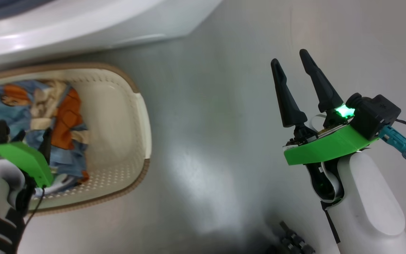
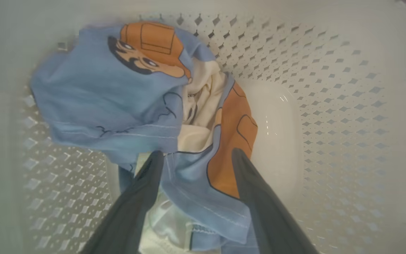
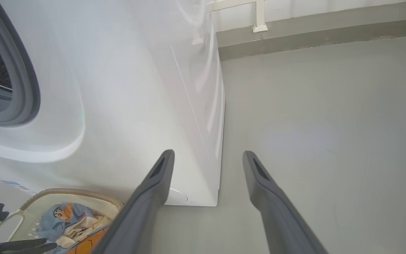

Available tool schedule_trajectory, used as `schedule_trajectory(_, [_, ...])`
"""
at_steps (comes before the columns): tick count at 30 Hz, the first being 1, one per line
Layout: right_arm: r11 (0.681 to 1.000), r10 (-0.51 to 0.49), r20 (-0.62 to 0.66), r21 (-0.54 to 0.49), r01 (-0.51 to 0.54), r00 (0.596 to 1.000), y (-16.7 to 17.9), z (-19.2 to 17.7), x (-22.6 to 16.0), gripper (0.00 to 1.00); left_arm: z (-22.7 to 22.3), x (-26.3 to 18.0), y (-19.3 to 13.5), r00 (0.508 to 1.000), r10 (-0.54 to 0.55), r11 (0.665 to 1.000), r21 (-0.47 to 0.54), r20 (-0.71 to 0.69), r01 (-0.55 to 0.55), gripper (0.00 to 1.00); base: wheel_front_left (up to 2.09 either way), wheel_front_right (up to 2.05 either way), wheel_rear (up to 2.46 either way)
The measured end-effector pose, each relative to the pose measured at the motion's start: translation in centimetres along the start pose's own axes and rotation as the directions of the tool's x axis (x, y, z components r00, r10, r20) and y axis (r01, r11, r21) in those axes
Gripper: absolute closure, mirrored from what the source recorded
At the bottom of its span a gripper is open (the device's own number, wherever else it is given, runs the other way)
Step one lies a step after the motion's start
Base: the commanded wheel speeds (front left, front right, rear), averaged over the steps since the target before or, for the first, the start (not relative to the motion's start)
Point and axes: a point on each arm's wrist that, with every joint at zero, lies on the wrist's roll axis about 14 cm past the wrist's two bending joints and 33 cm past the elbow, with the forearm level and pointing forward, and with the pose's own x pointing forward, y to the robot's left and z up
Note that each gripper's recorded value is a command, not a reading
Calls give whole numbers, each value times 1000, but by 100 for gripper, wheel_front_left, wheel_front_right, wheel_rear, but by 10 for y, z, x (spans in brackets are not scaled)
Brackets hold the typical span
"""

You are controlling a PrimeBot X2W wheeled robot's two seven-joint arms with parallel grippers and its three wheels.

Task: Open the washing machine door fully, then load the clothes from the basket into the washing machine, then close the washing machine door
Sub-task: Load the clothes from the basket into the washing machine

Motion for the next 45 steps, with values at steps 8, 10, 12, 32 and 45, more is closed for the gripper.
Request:
schedule_trajectory(8, [1000, -16, -64, -6, 15, 998, -12, -31, 6, 0, -32, 38, 5, 987, -1, 1000, 24, -159, 5, 0, 0, 0, 0])
schedule_trajectory(10, [1000, -21, -76, -6, 20, 997, -15, -37, 7, 0, -39, 45, 13, 980, 19, 999, 30, -196, -13, 0, 0, 0, 0])
schedule_trajectory(12, [1000, -30, -91, -8, 30, 995, -19, -44, 6, 0, -47, 52, 17, 973, 34, 999, 40, -228, -26, 0, 0, 0, 0])
schedule_trajectory(32, [999, -49, -105, -20, 47, 993, -26, -48, 3, 0, -71, 59, -13, 920, -38, 996, 61, -390, 67, 100, 0, 0, 0])
schedule_trajectory(45, [1000, -14, -33, -5, 14, 999, -10, -16, 6, 0, -25, 35, -40, 976, -125, 988, 72, -178, 139, 100, 0, 0, 0])
